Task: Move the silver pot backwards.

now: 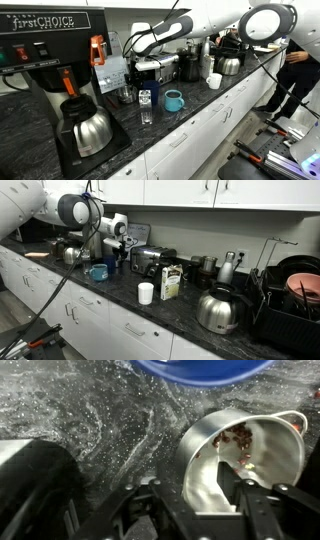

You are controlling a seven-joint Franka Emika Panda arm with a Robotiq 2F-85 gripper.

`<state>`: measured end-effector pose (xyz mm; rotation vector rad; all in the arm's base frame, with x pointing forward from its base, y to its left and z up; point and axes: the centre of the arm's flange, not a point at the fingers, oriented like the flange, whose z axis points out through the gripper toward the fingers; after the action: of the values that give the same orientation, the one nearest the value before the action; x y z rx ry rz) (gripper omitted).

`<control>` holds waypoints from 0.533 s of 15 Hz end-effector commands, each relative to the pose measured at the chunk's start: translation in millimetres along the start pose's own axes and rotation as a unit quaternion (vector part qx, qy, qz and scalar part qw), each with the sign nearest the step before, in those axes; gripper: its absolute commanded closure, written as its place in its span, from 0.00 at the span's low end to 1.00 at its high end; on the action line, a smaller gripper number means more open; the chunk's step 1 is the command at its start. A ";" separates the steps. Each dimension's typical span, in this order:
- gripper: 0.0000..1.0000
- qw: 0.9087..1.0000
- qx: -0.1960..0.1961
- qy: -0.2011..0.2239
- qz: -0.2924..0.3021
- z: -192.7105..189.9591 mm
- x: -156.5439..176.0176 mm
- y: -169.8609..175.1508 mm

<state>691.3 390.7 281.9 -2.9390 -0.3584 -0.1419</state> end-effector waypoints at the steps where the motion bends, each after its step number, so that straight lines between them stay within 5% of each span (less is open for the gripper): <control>1: 0.14 1.000 0.018 0.001 -0.002 -19.3 11.7 1.6; 3: 0.02 1.000 0.025 0.013 -0.003 -35.0 13.2 4.7; 8: 0.00 0.998 0.049 0.046 0.009 -82.7 16.7 21.1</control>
<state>710.8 373.5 339.7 -2.8676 -0.3167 -0.2486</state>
